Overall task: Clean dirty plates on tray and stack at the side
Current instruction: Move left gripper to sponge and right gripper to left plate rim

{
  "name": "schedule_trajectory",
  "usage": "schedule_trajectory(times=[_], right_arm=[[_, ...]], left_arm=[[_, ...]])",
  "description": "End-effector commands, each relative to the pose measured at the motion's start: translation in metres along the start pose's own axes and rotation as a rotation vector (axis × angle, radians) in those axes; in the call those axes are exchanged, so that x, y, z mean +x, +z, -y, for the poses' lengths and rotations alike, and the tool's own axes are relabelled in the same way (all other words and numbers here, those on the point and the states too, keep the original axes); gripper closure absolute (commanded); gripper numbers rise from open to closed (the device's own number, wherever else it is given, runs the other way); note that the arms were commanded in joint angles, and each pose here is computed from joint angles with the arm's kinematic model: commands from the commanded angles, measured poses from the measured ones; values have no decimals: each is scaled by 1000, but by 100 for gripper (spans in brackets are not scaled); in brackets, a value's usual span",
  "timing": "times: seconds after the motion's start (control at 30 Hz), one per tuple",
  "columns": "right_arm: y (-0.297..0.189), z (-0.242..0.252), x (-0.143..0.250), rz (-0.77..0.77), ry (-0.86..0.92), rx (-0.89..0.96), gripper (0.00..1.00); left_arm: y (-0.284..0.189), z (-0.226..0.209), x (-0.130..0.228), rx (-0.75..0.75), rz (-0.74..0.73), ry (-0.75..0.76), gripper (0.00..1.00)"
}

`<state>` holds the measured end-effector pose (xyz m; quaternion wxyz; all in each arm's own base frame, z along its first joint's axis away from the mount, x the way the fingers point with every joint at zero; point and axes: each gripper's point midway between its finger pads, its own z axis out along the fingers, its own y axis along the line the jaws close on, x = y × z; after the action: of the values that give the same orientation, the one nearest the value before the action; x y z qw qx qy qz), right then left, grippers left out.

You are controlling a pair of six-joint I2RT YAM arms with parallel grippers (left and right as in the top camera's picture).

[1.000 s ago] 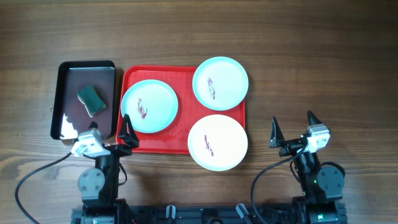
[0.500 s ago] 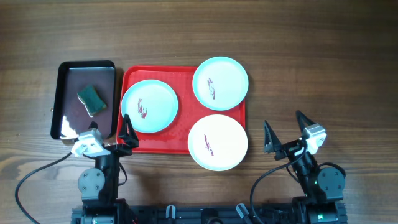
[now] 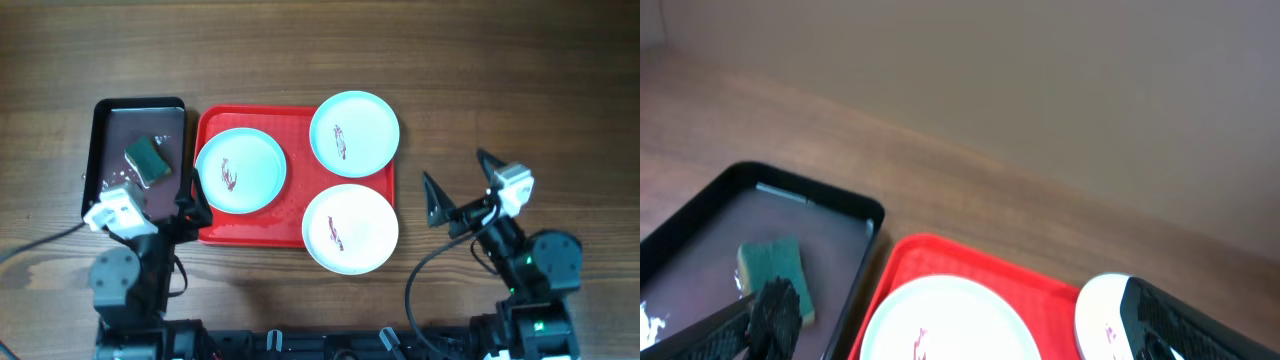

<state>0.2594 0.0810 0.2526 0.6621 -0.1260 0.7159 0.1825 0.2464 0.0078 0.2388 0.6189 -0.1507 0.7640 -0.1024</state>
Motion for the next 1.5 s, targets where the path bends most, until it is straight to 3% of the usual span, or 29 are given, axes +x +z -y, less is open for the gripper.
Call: schedule_trajectory(times=[0.0,0.23,0.43,0.53,0.63,0.73,0.87,1.03,1.07,1.13,1.17,1.23,1.4,1.43,1.47], right_arm=[[16,-8,-23,-59,-27,-69,0],[52,-4,-29,-340,43,-126,0],[69,-15,-29,-514,38,-261,0],[70,-31,-28,-514,83,-373,0],[72,-37,-24,-538,182,-403,0],[79,-24,-5,-619,290,-288,0],[88,-26,12,-726,235,-178,0],[123,-60,12,-853,216,-158,1],[133,-68,16,-887,230,-152,12],[154,-85,27,-947,248,-156,27],[166,-94,36,-980,267,-155,41],[183,-111,60,-1035,273,-162,48],[198,-139,125,-1151,262,-138,53],[201,-143,142,-1174,254,-104,71],[204,-147,154,-1186,255,-83,76]], left_arm=[[5,11,-20,-12,-90,14,0],[22,25,-34,-85,-416,2,0],[35,25,-6,-200,-886,-42,0],[52,26,16,-196,-1002,-75,0],[71,20,34,-219,-1058,-80,0],[87,16,52,-226,-1112,-94,0],[102,11,55,-222,-1093,-63,1],[100,-37,13,-582,-916,-123,2],[98,-43,5,-615,-895,-140,2],[96,-53,1,-638,-886,-163,3],[94,-64,-2,-668,-877,-193,4],[85,-89,-8,-737,-862,-259,4],[67,-119,-13,-820,-866,-331,7],[66,-123,-14,-829,-862,-341,7],[65,-125,-14,-837,-860,-342,7]])
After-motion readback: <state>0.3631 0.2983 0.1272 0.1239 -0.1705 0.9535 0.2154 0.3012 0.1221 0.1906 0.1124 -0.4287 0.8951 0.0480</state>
